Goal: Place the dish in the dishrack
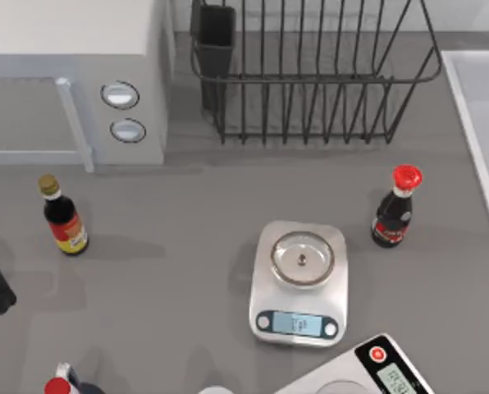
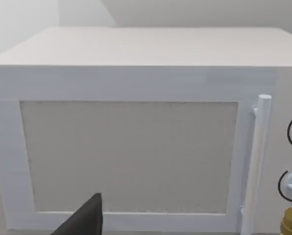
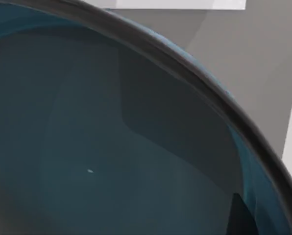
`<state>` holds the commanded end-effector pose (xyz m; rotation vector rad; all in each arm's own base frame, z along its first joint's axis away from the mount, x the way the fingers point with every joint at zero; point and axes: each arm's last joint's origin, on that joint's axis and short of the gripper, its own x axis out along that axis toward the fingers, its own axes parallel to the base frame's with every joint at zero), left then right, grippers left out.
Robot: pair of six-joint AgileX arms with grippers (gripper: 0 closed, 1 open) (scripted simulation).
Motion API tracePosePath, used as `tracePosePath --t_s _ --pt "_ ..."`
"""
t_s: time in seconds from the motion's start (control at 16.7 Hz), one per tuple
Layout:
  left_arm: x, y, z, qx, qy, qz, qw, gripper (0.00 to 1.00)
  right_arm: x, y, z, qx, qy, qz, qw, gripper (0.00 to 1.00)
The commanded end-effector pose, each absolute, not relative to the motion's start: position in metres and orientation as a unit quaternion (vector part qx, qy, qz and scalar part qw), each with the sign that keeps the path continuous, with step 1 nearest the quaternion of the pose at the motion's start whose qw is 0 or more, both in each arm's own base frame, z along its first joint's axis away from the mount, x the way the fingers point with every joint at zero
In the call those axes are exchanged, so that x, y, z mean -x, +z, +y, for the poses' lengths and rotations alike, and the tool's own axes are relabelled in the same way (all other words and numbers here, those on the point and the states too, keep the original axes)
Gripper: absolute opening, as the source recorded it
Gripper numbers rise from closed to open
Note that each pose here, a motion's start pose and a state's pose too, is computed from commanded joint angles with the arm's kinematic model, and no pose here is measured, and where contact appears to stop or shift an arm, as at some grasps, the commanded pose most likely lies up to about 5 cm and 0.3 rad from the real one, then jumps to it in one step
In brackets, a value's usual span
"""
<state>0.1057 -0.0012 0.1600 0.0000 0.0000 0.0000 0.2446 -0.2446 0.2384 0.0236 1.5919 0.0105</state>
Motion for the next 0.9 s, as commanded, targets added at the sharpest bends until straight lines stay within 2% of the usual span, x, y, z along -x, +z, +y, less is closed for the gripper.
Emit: tracePosePath --t_s 0.36,0.72,0.9 --pt "-0.106 0.160 -0.001 0.000 0.000 0.000 1.000 1.00 -0.233 0.324 -0.230 -0.004 -0.003 0.708 0.706 0.00" --pt "-0.106 0.160 -0.001 0.000 0.000 0.000 1.000 1.00 -0.232 0.328 -0.228 -0.004 -0.003 0.707 0.707 0.00" --pt "-0.106 0.160 -0.001 0.000 0.000 0.000 1.000 1.00 -0.248 0.329 -0.217 0.039 -0.015 0.701 0.712 0.00"
